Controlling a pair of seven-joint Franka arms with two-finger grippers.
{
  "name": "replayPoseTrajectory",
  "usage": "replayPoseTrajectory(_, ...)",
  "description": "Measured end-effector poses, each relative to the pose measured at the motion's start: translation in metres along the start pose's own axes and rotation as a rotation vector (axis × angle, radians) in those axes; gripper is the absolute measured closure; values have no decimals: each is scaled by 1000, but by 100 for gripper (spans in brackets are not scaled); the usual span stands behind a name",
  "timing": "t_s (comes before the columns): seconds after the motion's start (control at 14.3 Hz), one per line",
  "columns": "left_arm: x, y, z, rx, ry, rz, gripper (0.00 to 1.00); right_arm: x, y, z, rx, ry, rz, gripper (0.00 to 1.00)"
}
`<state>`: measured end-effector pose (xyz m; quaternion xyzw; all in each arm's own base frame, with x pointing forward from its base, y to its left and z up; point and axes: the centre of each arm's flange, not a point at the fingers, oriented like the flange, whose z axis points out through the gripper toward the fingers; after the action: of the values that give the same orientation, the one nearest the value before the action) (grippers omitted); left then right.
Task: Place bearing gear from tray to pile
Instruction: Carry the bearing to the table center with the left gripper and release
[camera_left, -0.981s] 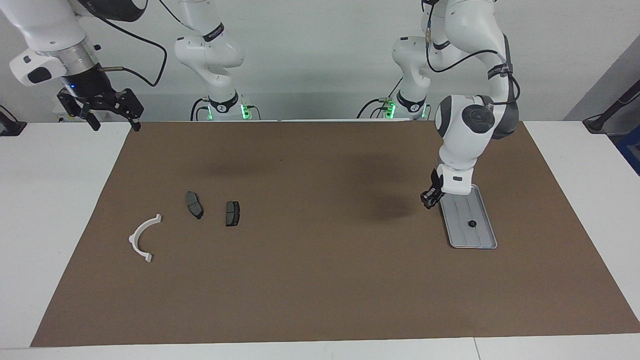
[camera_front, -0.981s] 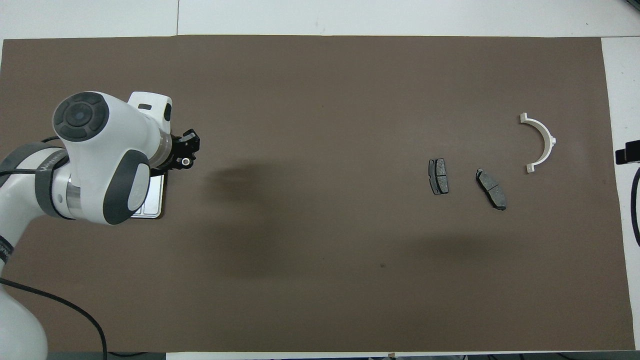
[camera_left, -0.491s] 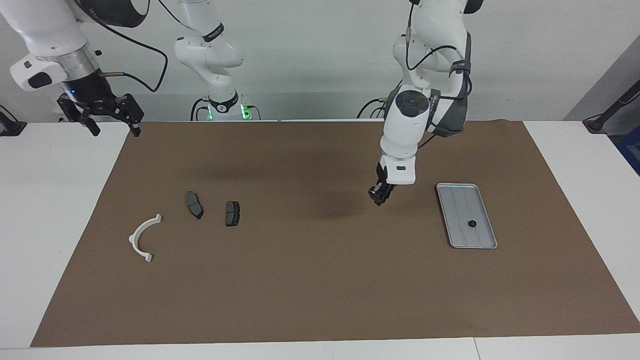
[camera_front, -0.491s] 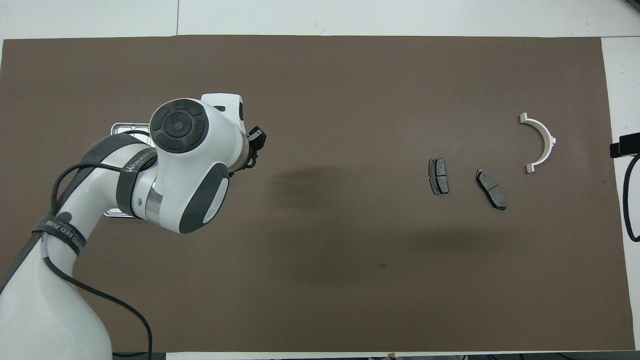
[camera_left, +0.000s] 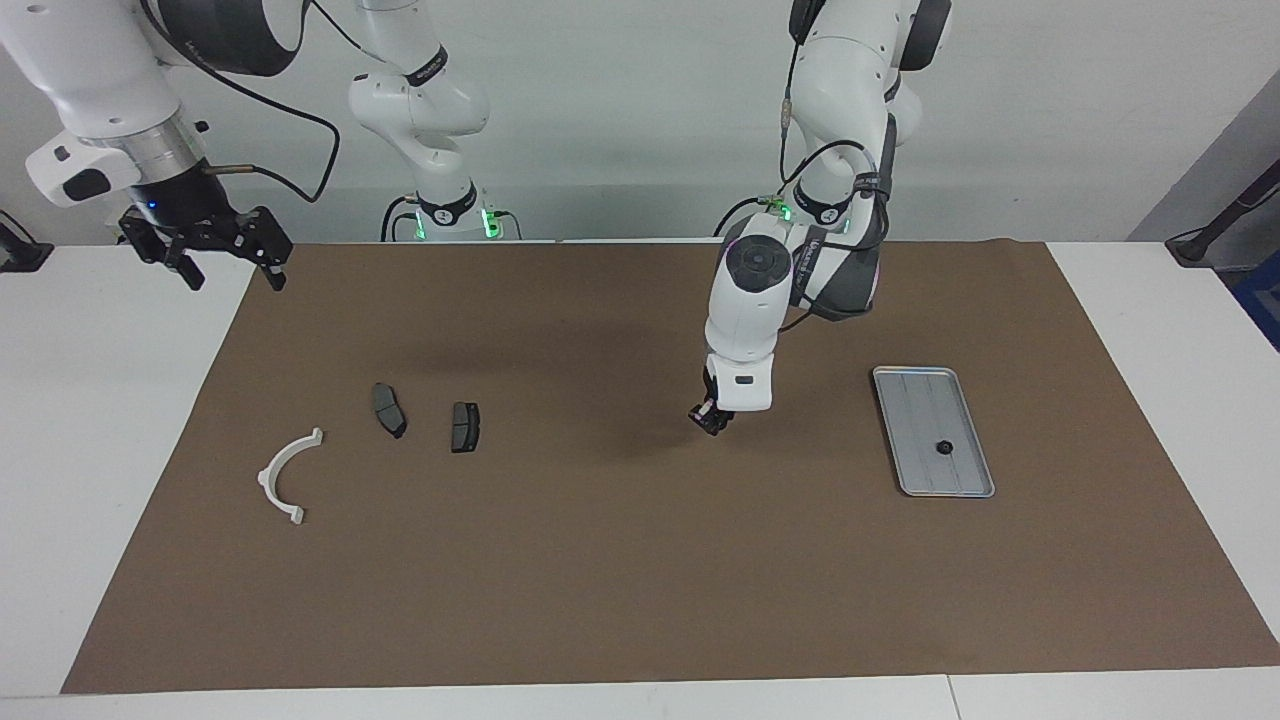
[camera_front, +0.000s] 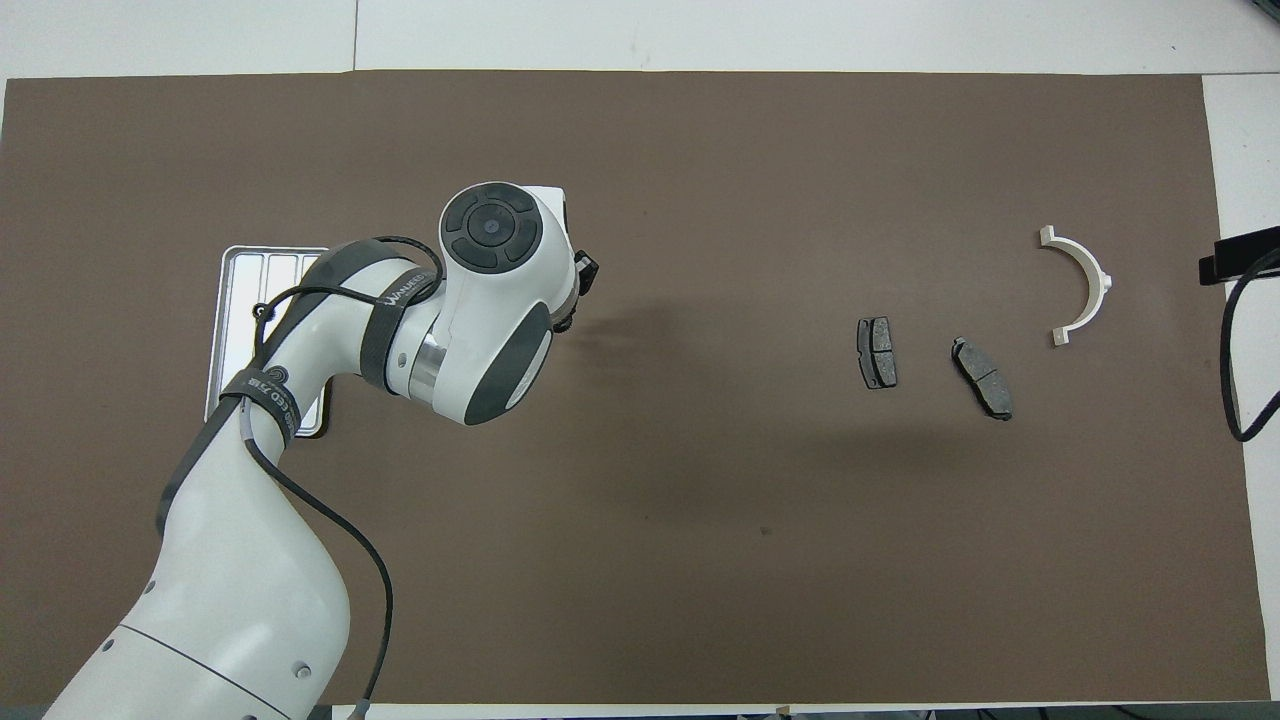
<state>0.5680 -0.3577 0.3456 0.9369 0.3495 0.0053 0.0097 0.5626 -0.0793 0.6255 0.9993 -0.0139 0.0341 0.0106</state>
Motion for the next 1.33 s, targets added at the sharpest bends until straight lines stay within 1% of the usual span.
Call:
replayPoseTrajectory(0.14, -16, 5, 4, -3, 0, 2, 65, 6, 0, 3, -1, -1, 0, 0)
replayPoseTrajectory(0.28, -25, 10, 5, -10, 1, -4, 65, 13, -3, 13, 0, -15, -7, 0)
replayPoseTrajectory(0.49, -26, 12, 12, -4, 0, -5, 65, 32, -23, 22, 0, -8, -42, 0)
replayPoseTrajectory(0.7, -33, 13, 29, 19, -5, 0, 65, 51, -27, 26, -3, 3, -49, 0)
replayPoseTrajectory(0.98, -38, 14, 44, 25, -5, 3, 65, 54, -27, 35, -2, -12, -50, 0)
replayPoseTrajectory(1.33, -37, 13, 47, 26, -4, 1, 65, 57, -29, 41, -2, -17, -53, 0)
